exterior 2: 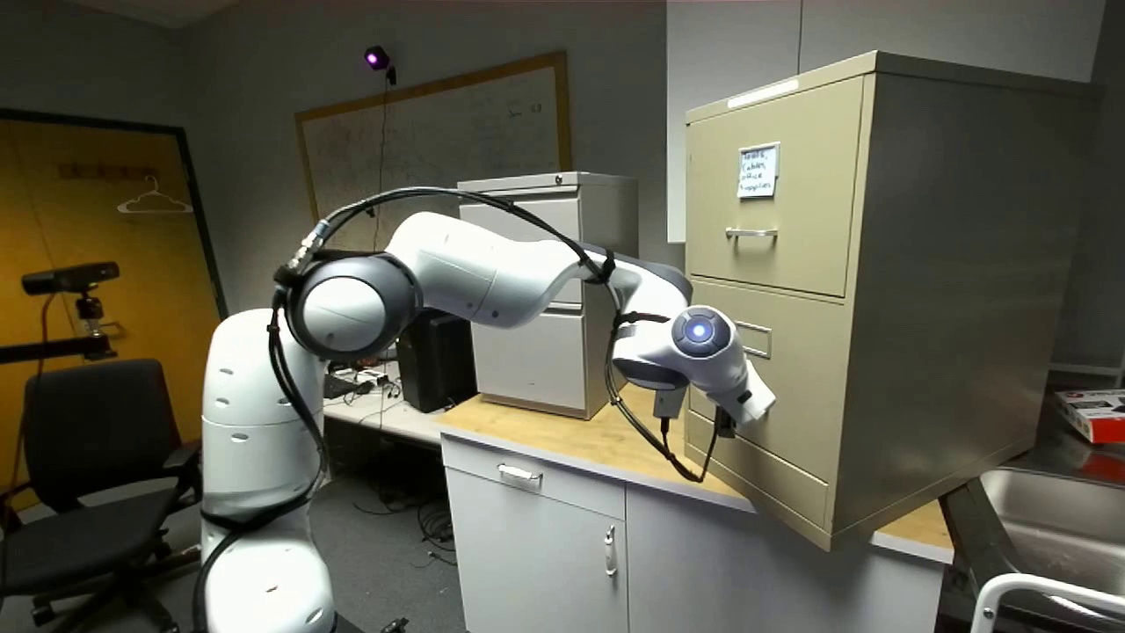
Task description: Open the bottom drawer of the cabinet on the right
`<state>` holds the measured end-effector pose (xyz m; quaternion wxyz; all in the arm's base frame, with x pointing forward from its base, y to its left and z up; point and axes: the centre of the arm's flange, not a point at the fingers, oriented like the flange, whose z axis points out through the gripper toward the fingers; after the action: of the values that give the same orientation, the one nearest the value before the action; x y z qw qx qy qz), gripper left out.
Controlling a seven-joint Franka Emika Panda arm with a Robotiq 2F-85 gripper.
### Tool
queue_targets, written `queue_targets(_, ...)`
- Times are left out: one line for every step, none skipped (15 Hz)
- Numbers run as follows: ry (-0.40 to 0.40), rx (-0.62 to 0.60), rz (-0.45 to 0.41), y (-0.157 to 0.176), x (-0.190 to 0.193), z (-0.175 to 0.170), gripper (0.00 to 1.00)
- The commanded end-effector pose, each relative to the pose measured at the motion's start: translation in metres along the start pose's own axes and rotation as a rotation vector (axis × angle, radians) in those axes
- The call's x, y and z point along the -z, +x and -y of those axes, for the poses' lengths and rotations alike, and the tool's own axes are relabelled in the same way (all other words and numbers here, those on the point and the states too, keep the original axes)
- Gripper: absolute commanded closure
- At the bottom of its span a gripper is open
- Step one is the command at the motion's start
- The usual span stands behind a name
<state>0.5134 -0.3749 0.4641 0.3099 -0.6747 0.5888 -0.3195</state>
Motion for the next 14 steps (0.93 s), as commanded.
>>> queue_targets(-0.025,-0.061,-0.044,0.016,-0.021,0.016,0.00)
queue_targets(-0.040,-0.073,-0.058,0.018,-0.026,0.017,0.00)
queue_targets(-0.053,-0.084,-0.069,0.020,-0.029,0.018,0.00)
queue_targets(-0.064,-0.094,-0.080,0.022,-0.032,0.019,0.00)
queue_targets(-0.076,-0.103,-0.088,0.024,-0.035,0.020,0.00)
queue_targets(-0.084,-0.110,-0.093,0.025,-0.038,0.021,0.00)
queue_targets(-0.092,-0.115,-0.092,0.025,-0.041,0.023,0.00)
queue_targets(-0.099,-0.116,-0.090,0.024,-0.044,0.025,0.00)
queue_targets(-0.107,-0.113,-0.087,0.023,-0.048,0.028,0.00)
queue_targets(-0.114,-0.111,-0.083,0.022,-0.052,0.031,0.00)
queue_targets(-0.126,-0.107,-0.080,0.020,-0.057,0.033,0.00)
queue_targets(-0.142,-0.100,-0.070,0.018,-0.066,0.033,0.00)
queue_targets(-0.160,-0.093,-0.059,0.013,-0.074,0.032,0.00)
queue_targets(-0.177,-0.089,-0.045,0.009,-0.084,0.029,0.00)
